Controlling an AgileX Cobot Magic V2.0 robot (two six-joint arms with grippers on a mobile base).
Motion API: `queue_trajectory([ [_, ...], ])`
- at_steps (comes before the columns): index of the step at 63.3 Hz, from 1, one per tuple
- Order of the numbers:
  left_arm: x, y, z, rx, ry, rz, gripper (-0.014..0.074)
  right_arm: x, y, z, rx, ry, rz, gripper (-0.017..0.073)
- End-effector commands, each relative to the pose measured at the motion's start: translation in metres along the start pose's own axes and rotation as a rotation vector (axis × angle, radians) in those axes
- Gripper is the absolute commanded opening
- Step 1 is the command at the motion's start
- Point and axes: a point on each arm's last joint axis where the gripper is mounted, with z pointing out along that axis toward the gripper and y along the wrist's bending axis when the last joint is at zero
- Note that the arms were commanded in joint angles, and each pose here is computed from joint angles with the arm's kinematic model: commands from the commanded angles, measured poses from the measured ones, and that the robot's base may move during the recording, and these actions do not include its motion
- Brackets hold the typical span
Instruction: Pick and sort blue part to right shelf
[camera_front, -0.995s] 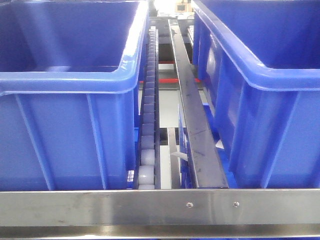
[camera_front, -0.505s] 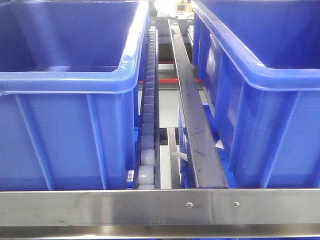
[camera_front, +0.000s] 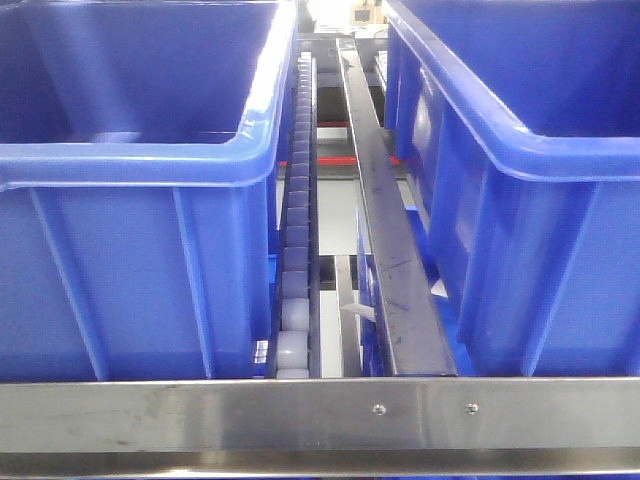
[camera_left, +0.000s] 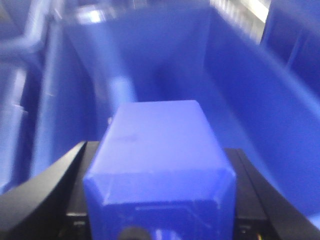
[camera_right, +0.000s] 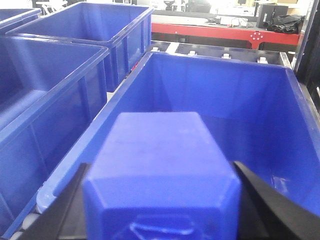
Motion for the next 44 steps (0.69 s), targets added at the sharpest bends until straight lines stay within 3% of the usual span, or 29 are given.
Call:
queue_trajectory([
  [1,-0.030,-0.004,0.030,0.017,-0.038,0.010,0.0333,-0.017,0.001,-0.001,-0.004,-0.114,-0.020,0.0192],
  [15,-0.043,-0.013,0.116,0.022,0.138,0.027,0.0333,-0.016,0.001,-0.001,-0.004,-0.110,-0.020,0.0192],
  [29,-0.017,-0.021,0.193,0.033,0.301,0.041,0.0333,-0.016,0.001,-0.001,-0.003,-0.105,-0.020,0.0192],
  [44,0.017,-0.028,0.249,0.045,0.411,0.051,0.0333,-0.016,0.001,-0.001,-0.003,-0.105,-0.020,0.0192],
])
